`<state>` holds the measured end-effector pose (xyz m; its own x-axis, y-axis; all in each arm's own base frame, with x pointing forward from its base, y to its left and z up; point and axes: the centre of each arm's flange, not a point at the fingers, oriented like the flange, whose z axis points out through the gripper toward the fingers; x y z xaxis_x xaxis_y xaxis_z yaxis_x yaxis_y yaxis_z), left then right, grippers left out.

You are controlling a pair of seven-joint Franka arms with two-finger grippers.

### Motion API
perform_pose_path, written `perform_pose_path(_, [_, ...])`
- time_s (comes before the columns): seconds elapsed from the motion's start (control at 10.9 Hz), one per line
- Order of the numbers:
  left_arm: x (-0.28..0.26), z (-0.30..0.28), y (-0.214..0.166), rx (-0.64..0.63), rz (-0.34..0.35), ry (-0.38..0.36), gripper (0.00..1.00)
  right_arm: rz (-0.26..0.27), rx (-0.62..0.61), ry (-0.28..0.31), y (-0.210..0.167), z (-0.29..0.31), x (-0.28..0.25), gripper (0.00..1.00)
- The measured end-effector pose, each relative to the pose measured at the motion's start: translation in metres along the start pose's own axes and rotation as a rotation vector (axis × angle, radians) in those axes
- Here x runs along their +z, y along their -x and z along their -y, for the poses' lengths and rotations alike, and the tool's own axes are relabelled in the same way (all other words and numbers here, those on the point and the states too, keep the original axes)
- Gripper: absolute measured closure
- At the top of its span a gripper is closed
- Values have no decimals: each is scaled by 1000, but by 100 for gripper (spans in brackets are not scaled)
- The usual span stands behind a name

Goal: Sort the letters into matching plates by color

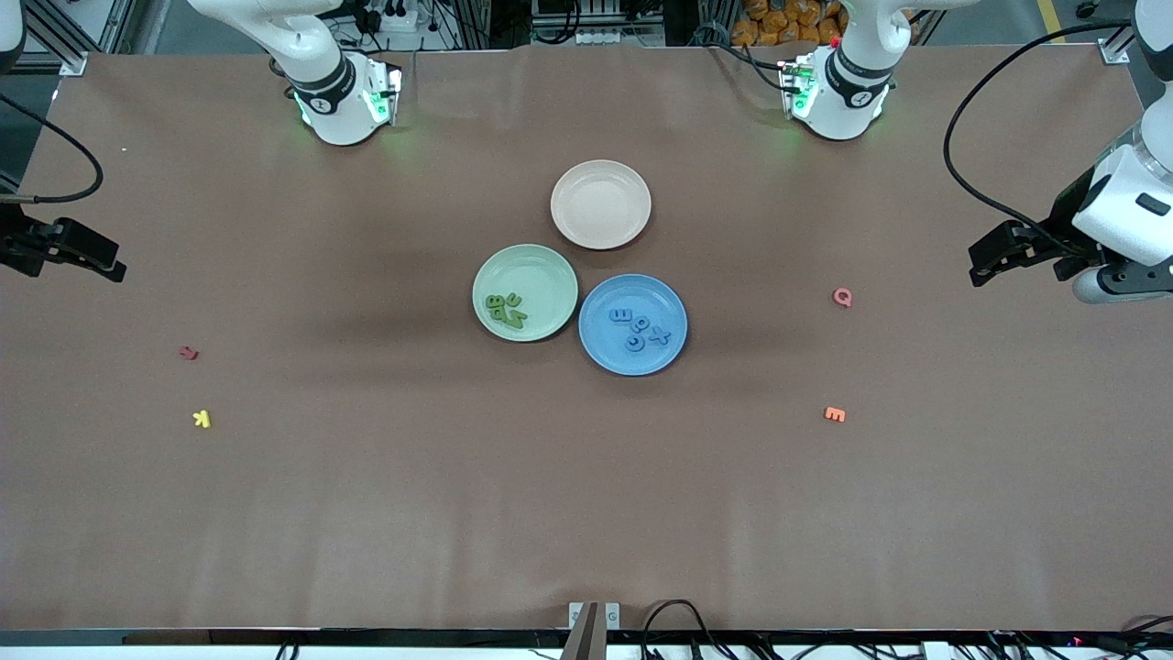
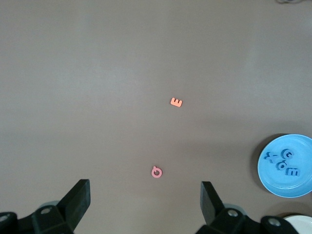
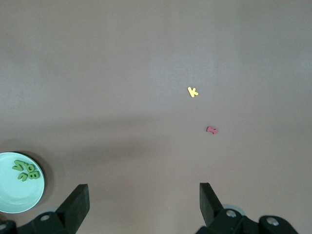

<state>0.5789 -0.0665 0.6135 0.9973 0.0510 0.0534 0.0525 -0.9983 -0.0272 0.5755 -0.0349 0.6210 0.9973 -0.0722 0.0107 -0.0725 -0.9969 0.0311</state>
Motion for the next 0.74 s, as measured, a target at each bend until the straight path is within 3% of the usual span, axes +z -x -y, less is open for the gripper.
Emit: perform_pose_path(0.74, [-3, 1, 0, 0, -6, 2, 0, -10, 0, 0, -1, 0, -1, 0])
